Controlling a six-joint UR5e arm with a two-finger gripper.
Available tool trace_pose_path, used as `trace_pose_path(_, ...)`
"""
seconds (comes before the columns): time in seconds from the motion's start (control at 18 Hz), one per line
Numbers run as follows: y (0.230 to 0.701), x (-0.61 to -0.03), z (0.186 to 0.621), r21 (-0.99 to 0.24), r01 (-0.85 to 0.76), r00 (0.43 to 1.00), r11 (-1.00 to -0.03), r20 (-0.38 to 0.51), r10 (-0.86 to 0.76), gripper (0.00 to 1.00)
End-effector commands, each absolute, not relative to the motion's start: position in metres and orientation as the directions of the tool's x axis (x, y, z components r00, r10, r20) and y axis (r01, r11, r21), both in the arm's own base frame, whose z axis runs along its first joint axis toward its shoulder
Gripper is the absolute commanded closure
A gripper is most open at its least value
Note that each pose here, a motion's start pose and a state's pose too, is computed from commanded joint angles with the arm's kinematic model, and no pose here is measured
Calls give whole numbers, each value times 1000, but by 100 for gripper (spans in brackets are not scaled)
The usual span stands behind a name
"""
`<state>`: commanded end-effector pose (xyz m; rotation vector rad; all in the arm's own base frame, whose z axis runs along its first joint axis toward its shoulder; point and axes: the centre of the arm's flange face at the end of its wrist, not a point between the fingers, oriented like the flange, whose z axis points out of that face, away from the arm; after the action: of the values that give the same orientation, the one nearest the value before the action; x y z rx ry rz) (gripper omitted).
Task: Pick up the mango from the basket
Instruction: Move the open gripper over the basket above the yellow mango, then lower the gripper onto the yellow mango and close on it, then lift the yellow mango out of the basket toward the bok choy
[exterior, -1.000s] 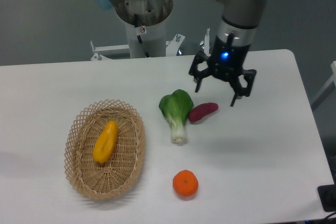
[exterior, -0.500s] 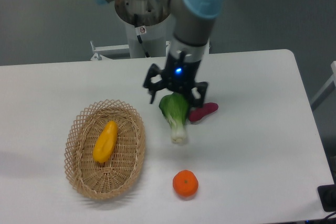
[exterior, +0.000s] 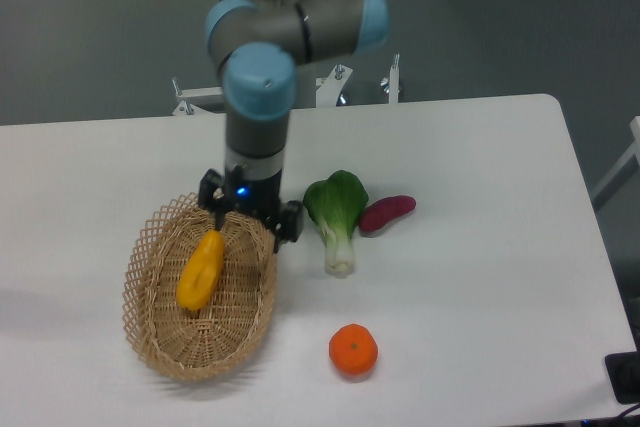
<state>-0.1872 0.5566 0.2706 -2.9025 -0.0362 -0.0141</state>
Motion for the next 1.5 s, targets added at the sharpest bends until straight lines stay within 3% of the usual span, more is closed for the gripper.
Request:
trace_pose_path(1.06, 582, -154, 211, -130, 2, 1000, -992, -16, 4, 0)
trace_pose_path(1.22, 586, -151, 212, -126, 2, 999, -992, -33, 6, 28)
trace_pose_path(1.39, 586, -151, 215, -132, 13, 999, -991, -37, 18, 62)
trace_pose_path(1.5, 587, -151, 216, -135, 12, 999, -991, -38, 18, 63)
